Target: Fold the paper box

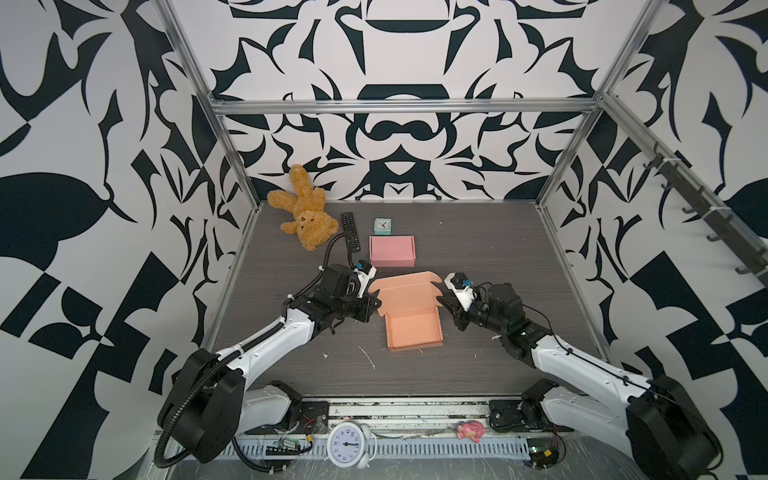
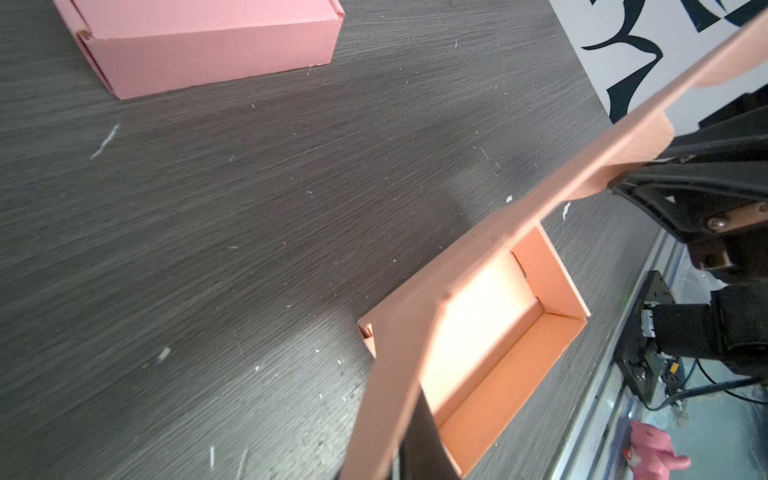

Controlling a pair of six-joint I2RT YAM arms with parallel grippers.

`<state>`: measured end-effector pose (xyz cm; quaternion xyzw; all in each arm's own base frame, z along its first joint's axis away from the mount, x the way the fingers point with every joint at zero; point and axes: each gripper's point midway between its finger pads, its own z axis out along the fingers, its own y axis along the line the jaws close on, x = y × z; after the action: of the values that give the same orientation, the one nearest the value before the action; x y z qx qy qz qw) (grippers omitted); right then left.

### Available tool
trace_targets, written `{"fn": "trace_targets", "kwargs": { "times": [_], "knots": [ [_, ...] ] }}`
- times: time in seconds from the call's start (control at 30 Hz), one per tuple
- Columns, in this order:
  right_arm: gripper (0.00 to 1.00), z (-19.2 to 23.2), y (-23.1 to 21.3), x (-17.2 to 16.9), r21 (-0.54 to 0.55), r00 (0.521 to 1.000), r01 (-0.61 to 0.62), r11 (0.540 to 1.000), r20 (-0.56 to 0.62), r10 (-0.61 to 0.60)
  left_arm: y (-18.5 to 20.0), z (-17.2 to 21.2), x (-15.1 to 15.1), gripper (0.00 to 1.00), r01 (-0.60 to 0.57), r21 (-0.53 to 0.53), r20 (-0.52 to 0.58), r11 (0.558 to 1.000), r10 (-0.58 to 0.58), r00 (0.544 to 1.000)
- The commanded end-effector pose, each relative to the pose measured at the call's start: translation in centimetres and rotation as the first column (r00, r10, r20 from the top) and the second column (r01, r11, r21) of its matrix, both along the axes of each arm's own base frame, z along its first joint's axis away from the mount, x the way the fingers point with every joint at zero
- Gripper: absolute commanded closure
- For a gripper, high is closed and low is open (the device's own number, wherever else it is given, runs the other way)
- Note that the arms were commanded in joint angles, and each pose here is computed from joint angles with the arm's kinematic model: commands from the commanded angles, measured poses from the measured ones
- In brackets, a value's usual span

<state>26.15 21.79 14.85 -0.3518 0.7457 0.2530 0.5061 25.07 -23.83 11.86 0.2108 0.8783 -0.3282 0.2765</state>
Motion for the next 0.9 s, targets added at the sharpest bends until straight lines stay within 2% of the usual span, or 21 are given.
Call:
{"fn": "trace_targets", "kwargs": {
  "times": [0.0,0.23,0.6,0.87],
  "knots": [
    [0.86,2.5,0.7,1.0,0.037,0.999,-0.004,0.999,0.042,0.002,0.2,-0.3,-0.7,0.92,0.019,0.026,-0.001,0.999,-0.019,1.0],
    [0.87,2.7,1.0,1.7,0.027,0.999,0.001,1.0,0.034,-0.002,-0.3,-0.2,-1.0,0.92,0.041,0.049,0.015,0.998,-0.042,0.999],
    [0.94,2.3,0.8,1.9,0.001,1.0,0.017,1.0,0.007,-0.017,-0.2,0.0,-0.8,0.93,0.03,0.062,0.031,0.998,-0.032,0.999],
    [0.93,2.4,0.4,2.7,-0.01,0.998,0.066,0.998,-0.018,-0.066,-0.3,0.5,-0.1,0.93,0.001,0.084,0.067,0.996,-0.007,0.998]
  ]
}}
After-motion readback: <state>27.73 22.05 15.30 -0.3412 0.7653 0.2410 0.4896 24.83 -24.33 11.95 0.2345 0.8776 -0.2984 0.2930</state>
